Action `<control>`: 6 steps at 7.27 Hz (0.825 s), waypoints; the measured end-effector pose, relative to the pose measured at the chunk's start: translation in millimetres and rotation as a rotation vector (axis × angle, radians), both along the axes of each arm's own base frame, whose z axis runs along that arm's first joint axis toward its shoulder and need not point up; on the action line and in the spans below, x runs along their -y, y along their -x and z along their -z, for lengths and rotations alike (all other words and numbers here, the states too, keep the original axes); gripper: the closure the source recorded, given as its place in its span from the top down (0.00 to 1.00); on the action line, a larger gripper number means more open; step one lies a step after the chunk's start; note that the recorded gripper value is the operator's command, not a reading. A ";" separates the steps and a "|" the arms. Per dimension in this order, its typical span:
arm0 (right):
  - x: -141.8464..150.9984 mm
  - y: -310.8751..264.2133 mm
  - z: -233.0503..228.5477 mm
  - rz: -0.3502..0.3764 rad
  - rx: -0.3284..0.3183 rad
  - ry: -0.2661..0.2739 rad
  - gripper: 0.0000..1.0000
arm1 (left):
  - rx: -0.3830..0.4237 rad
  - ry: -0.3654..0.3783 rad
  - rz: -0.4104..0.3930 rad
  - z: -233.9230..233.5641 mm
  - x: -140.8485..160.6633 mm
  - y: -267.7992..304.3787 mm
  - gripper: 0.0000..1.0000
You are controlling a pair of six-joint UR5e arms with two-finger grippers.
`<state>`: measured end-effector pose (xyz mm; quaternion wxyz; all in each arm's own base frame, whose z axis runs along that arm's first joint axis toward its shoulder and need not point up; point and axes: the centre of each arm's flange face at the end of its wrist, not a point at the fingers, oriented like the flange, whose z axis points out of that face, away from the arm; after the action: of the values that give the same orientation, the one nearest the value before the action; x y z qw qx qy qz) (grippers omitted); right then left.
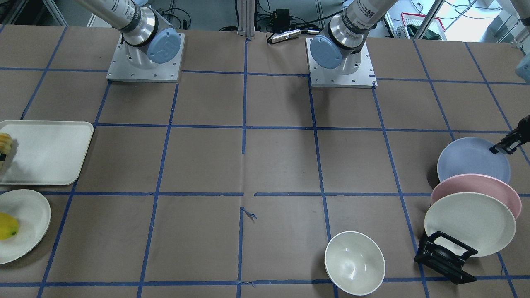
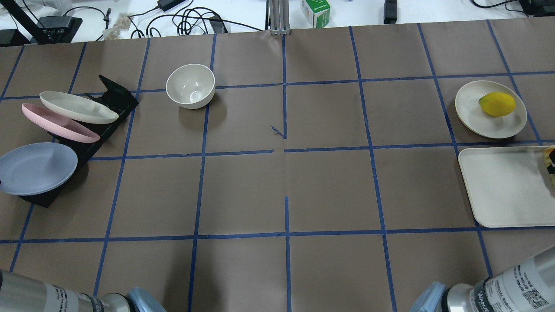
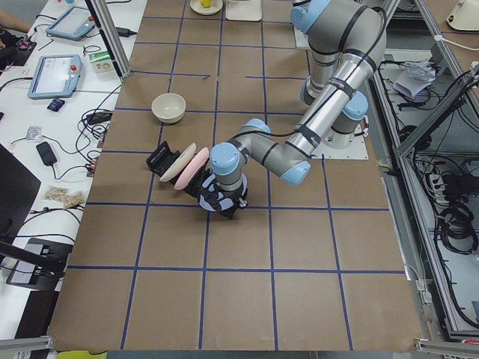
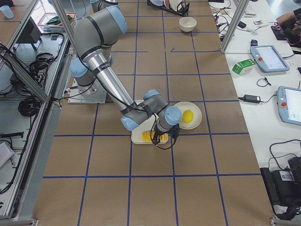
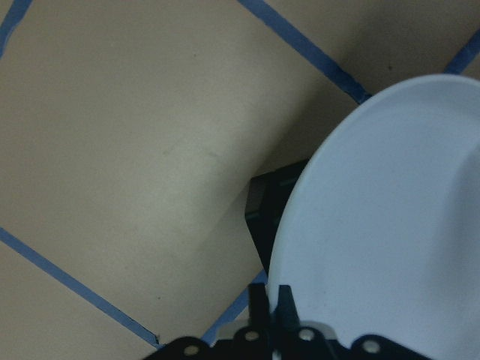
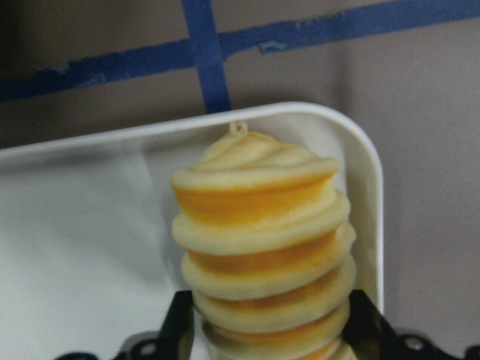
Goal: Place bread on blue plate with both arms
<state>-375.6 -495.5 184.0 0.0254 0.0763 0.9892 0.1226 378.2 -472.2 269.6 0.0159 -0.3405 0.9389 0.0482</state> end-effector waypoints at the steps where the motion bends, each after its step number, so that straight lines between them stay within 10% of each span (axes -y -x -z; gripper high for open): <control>1: 0.8 0.6 -1.1 0.000 -0.002 0.003 0.00 | 0.008 0.004 0.001 -6.3 0.8 -1.3 0.00; 6: 9.2 -3.6 -79.6 0.001 -0.043 0.064 0.00 | 0.000 -0.148 0.024 -119.2 -29.0 30.4 0.00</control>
<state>-372.0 -504.7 263.6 0.0066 0.0784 0.9929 0.0894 347.8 -443.2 388.8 0.0417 -0.3272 0.9367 0.1172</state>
